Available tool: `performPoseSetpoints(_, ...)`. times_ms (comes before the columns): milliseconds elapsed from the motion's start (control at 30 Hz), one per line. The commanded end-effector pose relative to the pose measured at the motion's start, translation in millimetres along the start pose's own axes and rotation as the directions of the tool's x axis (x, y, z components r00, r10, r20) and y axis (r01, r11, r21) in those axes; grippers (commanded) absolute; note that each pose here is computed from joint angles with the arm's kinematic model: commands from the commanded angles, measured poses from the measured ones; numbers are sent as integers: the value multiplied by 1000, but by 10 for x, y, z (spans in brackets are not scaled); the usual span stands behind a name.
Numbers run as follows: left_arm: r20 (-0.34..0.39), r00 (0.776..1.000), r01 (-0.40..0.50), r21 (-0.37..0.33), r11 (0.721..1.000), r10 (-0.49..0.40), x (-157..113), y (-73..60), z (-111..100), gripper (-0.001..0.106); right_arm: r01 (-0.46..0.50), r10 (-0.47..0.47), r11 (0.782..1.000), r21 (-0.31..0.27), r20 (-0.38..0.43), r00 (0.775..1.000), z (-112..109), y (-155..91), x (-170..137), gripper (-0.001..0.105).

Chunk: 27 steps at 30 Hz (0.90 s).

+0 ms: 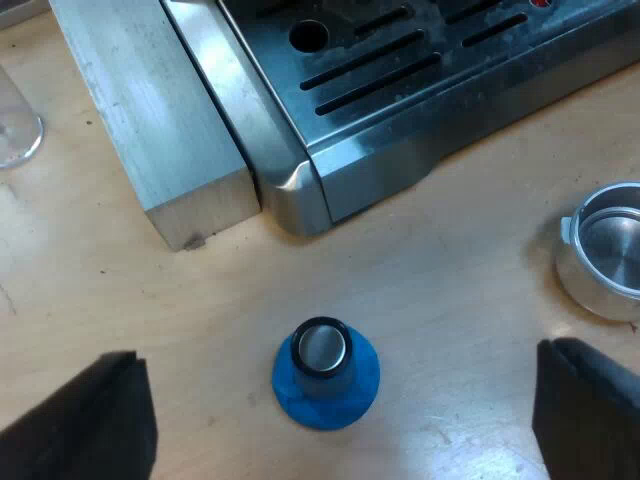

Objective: Grind coffee beans and then tamp

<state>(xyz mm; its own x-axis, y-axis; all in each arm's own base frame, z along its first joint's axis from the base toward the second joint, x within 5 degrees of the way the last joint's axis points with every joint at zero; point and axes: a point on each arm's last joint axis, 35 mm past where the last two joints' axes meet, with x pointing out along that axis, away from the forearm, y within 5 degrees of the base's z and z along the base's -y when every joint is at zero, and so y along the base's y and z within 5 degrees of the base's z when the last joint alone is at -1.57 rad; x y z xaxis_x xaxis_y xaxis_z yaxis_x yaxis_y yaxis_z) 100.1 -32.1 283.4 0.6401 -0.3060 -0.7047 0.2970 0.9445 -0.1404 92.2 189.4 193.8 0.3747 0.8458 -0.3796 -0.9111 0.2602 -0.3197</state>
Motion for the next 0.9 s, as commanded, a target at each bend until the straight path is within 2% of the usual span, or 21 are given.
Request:
performPoseSetpoints(33, -9, 1000, -10, 0, 1000, 10, 30, 5, 16, 78, 0, 0, 1000, -11, 28, 1000, 6, -1, 65, 72)
performPoseSetpoints(133, -33, 999, -12, -3, 1000, 12, 76, 10, 25, 78, 11, -11, 1000, -4, 56, 998, 12, -5, 120, 72)
performPoseSetpoints(233, -77, 997, -27, -11, 1000, 26, 196, 26, 61, 78, 14, -18, 998, 55, 75, 997, -4, -2, 191, 72)
performPoseSetpoints(433, -122, 991, -52, -13, 999, 50, 375, 52, 121, 78, 22, -27, 998, 57, 99, 995, 6, -7, 217, 72)
performPoseSetpoints(633, -254, 965, -67, -21, 998, 60, 680, 92, 121, 78, 26, -32, 998, 57, 113, 993, 22, -13, 215, 72)
performPoseSetpoints(900, -316, 946, -76, -24, 997, 64, 923, 123, 128, 78, 26, -32, 998, 57, 113, 993, 22, -13, 215, 72)
